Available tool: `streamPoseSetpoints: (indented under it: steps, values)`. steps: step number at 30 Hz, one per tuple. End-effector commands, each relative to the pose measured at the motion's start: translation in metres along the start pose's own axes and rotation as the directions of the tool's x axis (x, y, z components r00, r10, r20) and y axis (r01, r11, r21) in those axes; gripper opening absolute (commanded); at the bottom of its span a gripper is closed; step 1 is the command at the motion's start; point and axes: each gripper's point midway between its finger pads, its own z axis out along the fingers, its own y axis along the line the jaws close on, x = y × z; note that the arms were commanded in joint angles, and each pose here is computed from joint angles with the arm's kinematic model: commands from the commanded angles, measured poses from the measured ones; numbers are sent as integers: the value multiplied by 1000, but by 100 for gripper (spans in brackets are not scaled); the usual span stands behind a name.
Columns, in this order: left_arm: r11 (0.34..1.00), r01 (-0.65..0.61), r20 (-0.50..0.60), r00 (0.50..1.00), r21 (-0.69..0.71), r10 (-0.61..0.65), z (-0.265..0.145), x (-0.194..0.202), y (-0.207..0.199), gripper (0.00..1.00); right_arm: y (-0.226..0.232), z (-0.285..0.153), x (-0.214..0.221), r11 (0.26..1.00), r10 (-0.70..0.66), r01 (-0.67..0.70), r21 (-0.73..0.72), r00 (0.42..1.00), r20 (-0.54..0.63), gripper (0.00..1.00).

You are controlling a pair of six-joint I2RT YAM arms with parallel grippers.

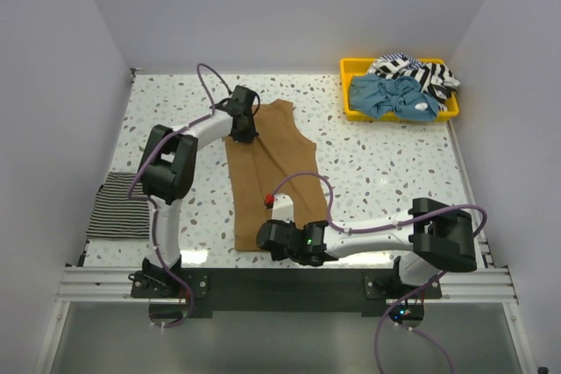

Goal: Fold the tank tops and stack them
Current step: Fold the tank top

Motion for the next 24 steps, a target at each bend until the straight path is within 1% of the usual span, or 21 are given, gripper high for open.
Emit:
streamPoseSetpoints:
  steps: [1,3,5,6,7,8,9,10,11,12,13,16,19,20,21,22,23,24]
  values:
    - [998,-17,53,998,56,14,5,-16,-17,0,-10,0,1,999,13,-14,44,1000,22,0]
    - [998,-26,50,998,53,24,8,-15,-18,0,-14,0,1,998,9,-10,60,1000,21,0]
    - [997,-33,49,998,64,30,8,-16,-20,6,-12,-1,0,998,-1,0,58,1000,21,0]
    - [997,-34,54,998,69,30,6,-18,-21,8,-13,-1,-1,998,-1,0,63,1000,22,6]
    - [997,-35,58,998,70,31,4,-20,-21,14,-12,-3,-3,998,-2,0,59,1000,26,10]
    - [996,-43,74,997,74,38,0,-25,-22,17,-11,-6,-5,998,-7,5,60,1000,26,14]
    - [996,-46,92,995,81,39,-7,-32,-25,20,-12,-8,-8,998,-10,8,65,999,36,23]
    - [995,-50,106,994,87,40,-11,-37,-27,26,-11,-13,-13,998,-5,2,56,999,47,27]
    - [993,-62,126,991,97,50,-17,-45,-31,29,-11,-17,-17,998,-13,9,61,999,49,31]
    - [992,-65,149,988,106,48,-26,-55,-33,33,-10,-21,-21,998,-15,11,60,998,56,38]
    - [992,-70,161,986,109,51,-32,-60,-36,40,-11,-25,-27,998,-19,14,67,997,71,40]
    - [992,-50,222,975,117,23,-60,-87,-35,51,-8,-43,-44,997,-32,24,77,994,103,41]
    - [997,16,272,962,75,-36,-85,-106,-12,53,5,-58,-58,996,-64,56,67,991,120,41]
    - [997,70,269,960,17,-72,-88,-105,6,53,17,-65,-68,996,-79,74,48,988,135,40]
    - [994,107,290,951,9,-105,-99,-114,20,53,23,-63,-68,994,-100,95,49,986,130,40]
    - [992,125,297,947,7,-121,-103,-115,27,50,33,-63,-68,993,-118,114,35,985,128,40]
    - [989,150,287,948,-11,-140,-100,-107,39,47,52,-66,-75,991,-133,136,-14,982,136,39]
    - [984,180,298,940,-11,-168,-105,-110,52,43,59,-53,-66,985,-168,170,-9,980,108,38]
